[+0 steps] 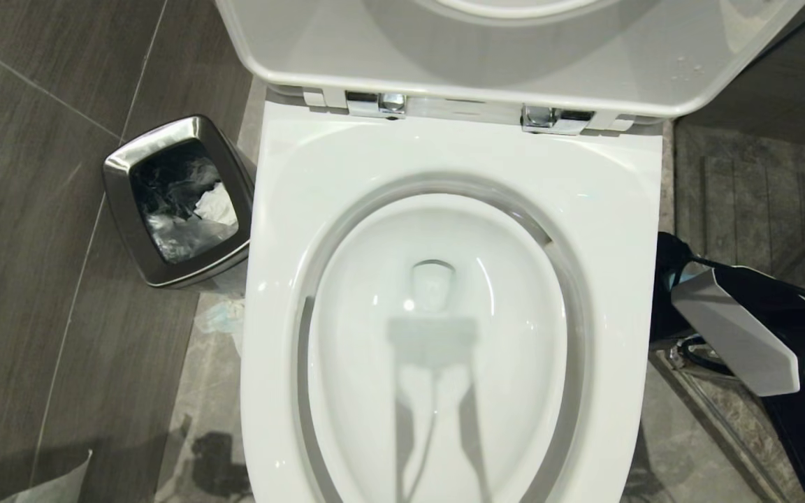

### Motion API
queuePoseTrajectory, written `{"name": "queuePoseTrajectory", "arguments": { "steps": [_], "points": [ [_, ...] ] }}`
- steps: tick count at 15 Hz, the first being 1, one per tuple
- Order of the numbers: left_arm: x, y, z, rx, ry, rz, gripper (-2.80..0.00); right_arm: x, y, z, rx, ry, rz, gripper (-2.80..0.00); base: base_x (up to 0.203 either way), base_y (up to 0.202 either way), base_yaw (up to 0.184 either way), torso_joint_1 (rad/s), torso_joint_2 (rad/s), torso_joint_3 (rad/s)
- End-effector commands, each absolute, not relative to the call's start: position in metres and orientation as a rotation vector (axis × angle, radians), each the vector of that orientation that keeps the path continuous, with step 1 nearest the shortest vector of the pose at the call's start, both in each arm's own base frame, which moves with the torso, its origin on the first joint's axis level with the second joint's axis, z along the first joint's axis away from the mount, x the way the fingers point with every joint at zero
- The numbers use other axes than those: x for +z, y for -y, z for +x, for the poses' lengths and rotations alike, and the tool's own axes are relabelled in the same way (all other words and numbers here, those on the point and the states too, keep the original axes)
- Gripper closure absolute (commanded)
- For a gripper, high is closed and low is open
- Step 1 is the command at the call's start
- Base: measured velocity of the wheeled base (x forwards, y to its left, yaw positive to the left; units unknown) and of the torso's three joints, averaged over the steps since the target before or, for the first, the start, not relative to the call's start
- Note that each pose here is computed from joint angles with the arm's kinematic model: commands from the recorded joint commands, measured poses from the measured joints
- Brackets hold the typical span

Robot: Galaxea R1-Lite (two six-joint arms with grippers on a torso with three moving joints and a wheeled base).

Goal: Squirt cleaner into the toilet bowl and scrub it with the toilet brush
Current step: Pour in the cleaning agent

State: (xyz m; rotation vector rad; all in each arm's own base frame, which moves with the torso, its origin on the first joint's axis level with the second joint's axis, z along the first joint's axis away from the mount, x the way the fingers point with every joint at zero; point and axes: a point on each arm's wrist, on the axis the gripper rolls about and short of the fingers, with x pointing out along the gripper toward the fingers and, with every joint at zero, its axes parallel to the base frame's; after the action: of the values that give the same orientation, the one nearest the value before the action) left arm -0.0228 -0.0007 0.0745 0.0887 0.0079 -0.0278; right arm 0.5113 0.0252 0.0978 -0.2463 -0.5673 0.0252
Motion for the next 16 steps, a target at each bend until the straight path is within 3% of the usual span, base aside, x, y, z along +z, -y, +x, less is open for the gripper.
{"name": "queuePoseTrajectory", "arguments": {
  "steps": [1,16],
  "points": [
    [0.074,0.001,-0.023,-0.028,-0.011,0.089,0.00,0.097,-0.026,0.513,0.023,0.587,-0.252,-2.80,0.000,0.000,0.000,0.000,0.00,0.000],
    [0.074,0.001,-0.023,-0.028,-0.011,0.089,0.00,0.097,-0.026,0.528,0.008,0.687,-0.263,-2.80,0.000,0.000,0.000,0.000,0.00,0.000]
  ]
}}
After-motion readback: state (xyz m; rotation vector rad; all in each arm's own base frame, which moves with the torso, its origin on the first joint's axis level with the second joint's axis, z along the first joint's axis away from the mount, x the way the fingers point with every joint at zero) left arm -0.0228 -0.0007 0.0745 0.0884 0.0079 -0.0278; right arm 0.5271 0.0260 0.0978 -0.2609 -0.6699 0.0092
